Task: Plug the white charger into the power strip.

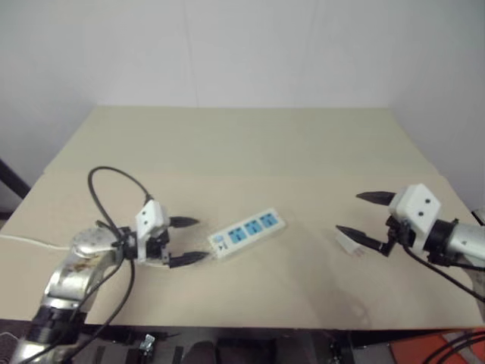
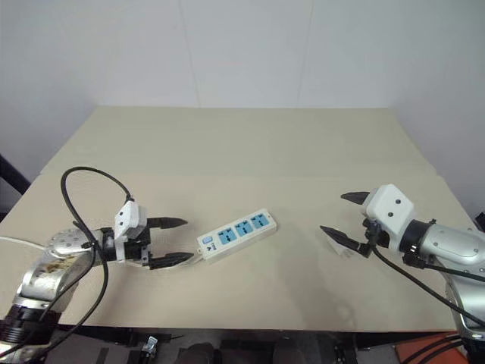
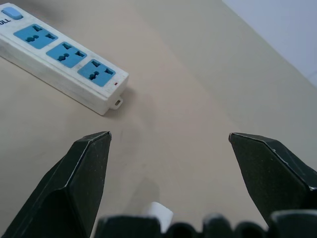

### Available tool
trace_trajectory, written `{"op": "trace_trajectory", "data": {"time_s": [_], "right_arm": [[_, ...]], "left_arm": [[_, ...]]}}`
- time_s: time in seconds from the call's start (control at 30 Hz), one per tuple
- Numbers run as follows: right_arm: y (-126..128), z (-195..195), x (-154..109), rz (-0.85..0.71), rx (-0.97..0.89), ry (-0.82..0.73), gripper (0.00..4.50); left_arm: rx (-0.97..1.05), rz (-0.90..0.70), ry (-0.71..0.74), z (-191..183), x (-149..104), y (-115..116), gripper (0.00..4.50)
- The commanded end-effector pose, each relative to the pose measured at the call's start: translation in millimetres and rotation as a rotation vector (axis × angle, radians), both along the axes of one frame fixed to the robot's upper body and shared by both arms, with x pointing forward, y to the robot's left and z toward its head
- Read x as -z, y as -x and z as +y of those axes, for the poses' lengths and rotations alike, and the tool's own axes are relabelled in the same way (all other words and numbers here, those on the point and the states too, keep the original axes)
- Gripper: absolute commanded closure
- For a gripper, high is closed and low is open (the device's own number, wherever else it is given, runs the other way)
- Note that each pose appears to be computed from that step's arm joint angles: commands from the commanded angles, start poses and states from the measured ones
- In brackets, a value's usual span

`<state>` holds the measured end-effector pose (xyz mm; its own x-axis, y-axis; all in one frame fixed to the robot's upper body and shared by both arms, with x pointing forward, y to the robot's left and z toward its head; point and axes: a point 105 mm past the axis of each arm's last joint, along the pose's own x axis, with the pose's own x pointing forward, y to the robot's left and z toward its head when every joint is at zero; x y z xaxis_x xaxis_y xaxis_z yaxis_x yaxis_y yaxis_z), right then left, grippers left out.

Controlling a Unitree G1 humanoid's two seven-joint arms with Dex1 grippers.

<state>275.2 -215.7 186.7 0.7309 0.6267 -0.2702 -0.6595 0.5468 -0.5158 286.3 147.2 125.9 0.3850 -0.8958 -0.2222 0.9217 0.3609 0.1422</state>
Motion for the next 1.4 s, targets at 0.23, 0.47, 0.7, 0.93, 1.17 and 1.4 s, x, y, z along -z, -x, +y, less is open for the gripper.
{"op": "trace_trajectory", "data": {"time_s": [0.23, 0.47, 0.7, 0.93, 1.17, 1.4], "right_arm": [[4, 7, -14, -0.064, -0.016, -0.008, 0.0], [6, 6, -15, -0.066, -0.012, -0.009, 0.0], [7, 9, -16, -0.067, -0.023, -0.015, 0.0], [8, 11, -16, -0.063, -0.03, -0.016, 0.0], [12, 14, -17, -0.061, -0.036, -0.018, 0.0], [10, 18, -20, -0.072, -0.05, -0.02, 0.0]], "left_arm": [[-0.018, -0.074, 0.051, -26, 23, -21, 0.01], [0.026, -0.034, 0.062, -36, 42, -19, 0.01], [0.055, -0.011, 0.056, -41, 51, -13, 0.01], [-0.012, 0.028, 0.043, -31, 67, -14, 0.01], [-0.048, 0.072, 0.045, -21, 79, -11, 0.01], [0.025, 0.165, -0.024, -26, 99, -5, 0.41]]}}
